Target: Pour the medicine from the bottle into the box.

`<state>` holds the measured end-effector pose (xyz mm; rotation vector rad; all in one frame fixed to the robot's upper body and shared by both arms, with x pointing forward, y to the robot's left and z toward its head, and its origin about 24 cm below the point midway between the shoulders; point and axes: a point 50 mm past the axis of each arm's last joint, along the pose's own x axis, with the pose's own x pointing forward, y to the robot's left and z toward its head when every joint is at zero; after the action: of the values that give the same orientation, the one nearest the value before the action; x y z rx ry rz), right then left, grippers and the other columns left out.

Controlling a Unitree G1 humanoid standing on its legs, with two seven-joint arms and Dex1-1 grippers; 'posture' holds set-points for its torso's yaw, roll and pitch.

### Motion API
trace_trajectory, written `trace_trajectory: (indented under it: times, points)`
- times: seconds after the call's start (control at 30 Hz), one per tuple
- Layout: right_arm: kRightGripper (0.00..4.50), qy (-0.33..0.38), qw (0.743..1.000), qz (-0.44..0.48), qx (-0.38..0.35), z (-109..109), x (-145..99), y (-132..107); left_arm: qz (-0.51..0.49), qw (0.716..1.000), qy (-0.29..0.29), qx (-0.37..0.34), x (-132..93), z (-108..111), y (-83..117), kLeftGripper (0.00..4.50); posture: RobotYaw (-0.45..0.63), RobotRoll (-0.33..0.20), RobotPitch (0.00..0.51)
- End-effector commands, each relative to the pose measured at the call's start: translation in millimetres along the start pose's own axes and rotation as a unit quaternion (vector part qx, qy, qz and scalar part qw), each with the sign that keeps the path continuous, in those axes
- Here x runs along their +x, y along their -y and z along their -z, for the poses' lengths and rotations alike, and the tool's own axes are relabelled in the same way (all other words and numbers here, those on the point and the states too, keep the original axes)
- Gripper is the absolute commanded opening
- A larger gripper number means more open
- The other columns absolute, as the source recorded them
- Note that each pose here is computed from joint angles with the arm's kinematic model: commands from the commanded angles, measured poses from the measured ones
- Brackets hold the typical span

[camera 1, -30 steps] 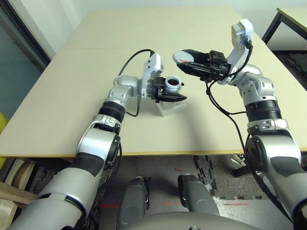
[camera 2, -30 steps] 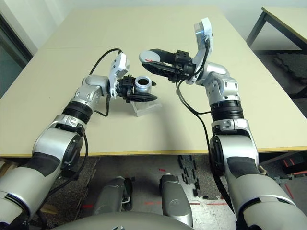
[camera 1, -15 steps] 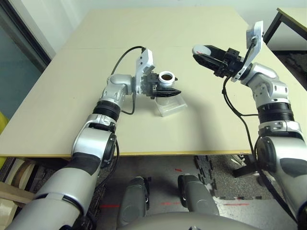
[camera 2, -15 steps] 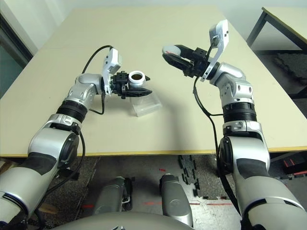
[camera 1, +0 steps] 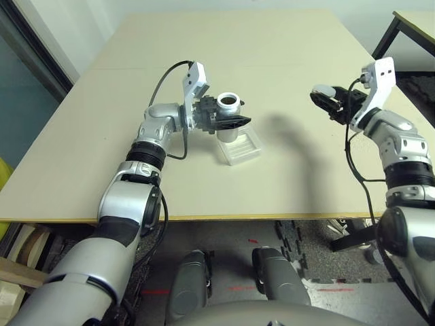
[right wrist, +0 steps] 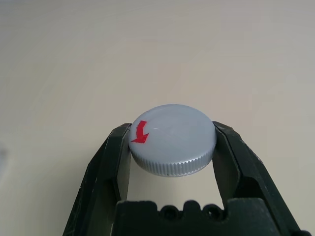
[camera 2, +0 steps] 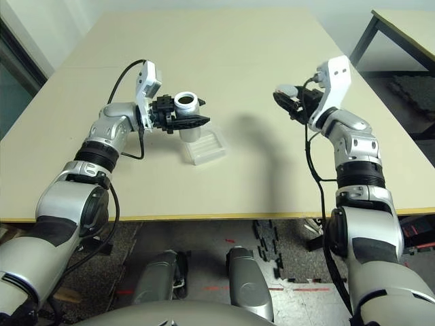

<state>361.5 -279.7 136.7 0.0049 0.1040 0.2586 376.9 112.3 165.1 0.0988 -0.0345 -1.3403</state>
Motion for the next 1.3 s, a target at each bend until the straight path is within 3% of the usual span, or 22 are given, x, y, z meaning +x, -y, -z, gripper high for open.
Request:
trace_trajectory:
  times: [0.03,0.2,0.5,1.03,1.2,1.23,1.3]
  points:
    - [2.57,-0.010,0.998,0.058,0.010,7.9,-8.5,16.3,-0.002,1.000,0.006,0.009,-0.4,-7.5,-2.0,2.72,-0.25,0.000,0.079]
    - [2.57,-0.036,0.995,0.088,0.015,22.7,-13.7,24.6,-0.007,1.000,0.010,0.010,-1.2,-9.7,-3.2,2.72,-0.25,0.000,0.070]
    - [2.57,-0.073,0.994,0.074,0.029,43.6,-10.1,19.3,-0.017,1.000,0.010,0.012,-5.9,-11.9,-5.6,2.72,-0.24,0.000,0.064]
    - [2.57,-0.084,0.996,0.012,0.021,47.7,6.1,-3.6,-0.022,1.000,0.005,0.014,-10.2,-12.2,-6.6,2.72,-0.22,0.000,0.068]
    - [4.29,-0.056,0.998,-0.016,-0.019,37.9,9.0,-7.3,-0.024,1.000,0.002,0.015,-10.8,-12.4,-7.5,2.72,-0.23,0.000,0.067]
    - [4.50,-0.043,0.999,-0.025,-0.023,33.9,9.9,-8.6,-0.025,1.000,0.001,0.015,-11.1,-12.4,-7.8,2.72,-0.23,0.000,0.066]
    - [4.50,-0.024,0.998,-0.048,-0.042,25.2,11.1,-11.6,-0.028,0.999,0.000,0.016,-11.9,-12.5,-8.5,2.72,-0.23,0.000,0.066]
